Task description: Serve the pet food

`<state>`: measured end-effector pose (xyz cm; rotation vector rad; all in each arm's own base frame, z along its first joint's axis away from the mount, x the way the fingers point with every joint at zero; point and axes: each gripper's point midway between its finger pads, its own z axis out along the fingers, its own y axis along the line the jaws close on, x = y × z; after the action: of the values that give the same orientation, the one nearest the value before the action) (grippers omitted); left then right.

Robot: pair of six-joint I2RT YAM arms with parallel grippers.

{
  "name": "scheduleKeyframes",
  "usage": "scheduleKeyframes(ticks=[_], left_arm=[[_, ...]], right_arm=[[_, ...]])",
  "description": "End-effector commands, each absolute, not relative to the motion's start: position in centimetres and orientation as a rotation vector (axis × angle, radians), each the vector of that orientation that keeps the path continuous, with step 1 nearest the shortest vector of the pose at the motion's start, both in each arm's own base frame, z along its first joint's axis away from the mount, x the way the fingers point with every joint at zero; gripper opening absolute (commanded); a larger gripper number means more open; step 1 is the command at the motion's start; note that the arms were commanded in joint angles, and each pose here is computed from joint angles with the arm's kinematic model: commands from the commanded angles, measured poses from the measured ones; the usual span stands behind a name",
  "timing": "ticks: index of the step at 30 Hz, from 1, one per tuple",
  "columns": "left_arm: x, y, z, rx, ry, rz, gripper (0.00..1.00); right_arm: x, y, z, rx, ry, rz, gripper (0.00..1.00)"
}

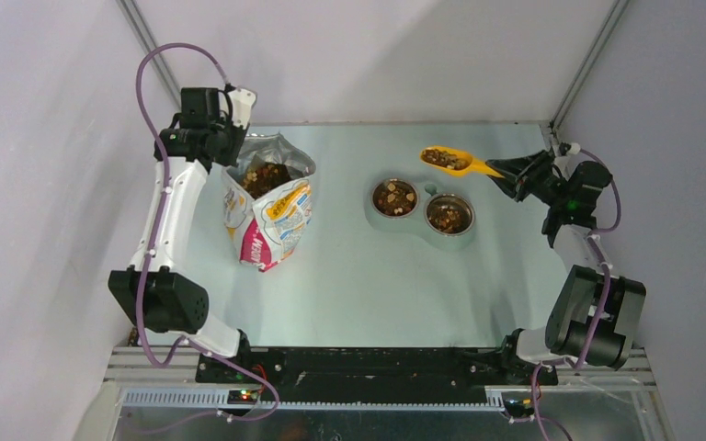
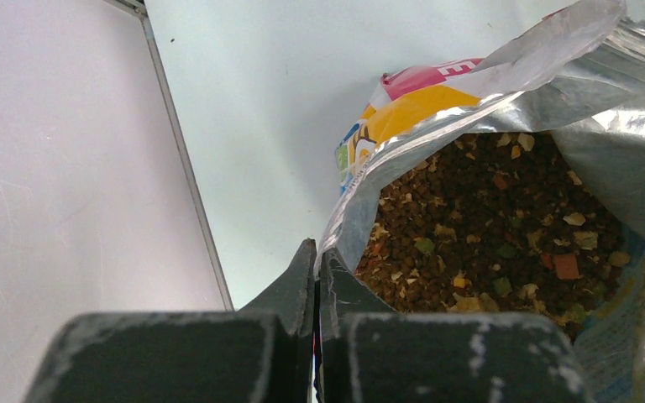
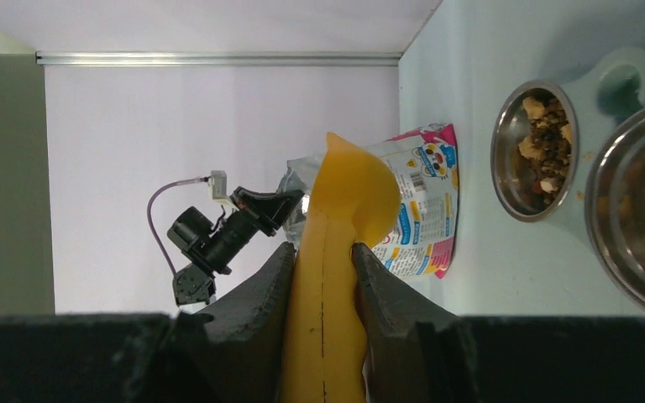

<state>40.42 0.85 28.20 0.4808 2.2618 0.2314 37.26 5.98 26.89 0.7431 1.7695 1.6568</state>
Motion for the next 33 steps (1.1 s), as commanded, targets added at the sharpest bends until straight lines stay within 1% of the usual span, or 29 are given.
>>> scheduleKeyframes(ticks=[1, 17, 28, 33], left_arm=[[41.7, 1.4, 29.2, 0.463, 2.226, 0.24, 0.0], [41.9, 1.4, 28.9, 0.456, 2.231, 0.233, 0.0], [42.0, 1.3, 28.9, 0.44, 2.228, 0.211, 0.0], [42.1, 1.2, 28.9, 0.433, 2.225, 0.205, 0.0]], right_arm=[[36.5, 5.3, 27.7, 0.625, 1.75, 1.605, 0.0], [35.8, 1.8, 22.3, 0.732, 1.817, 1.473, 0.0], [34.8, 0.8, 19.5, 0.779, 1.868, 1.429, 0.0], [34.3, 0.7, 18.4, 0.764, 1.913, 1.351, 0.0]])
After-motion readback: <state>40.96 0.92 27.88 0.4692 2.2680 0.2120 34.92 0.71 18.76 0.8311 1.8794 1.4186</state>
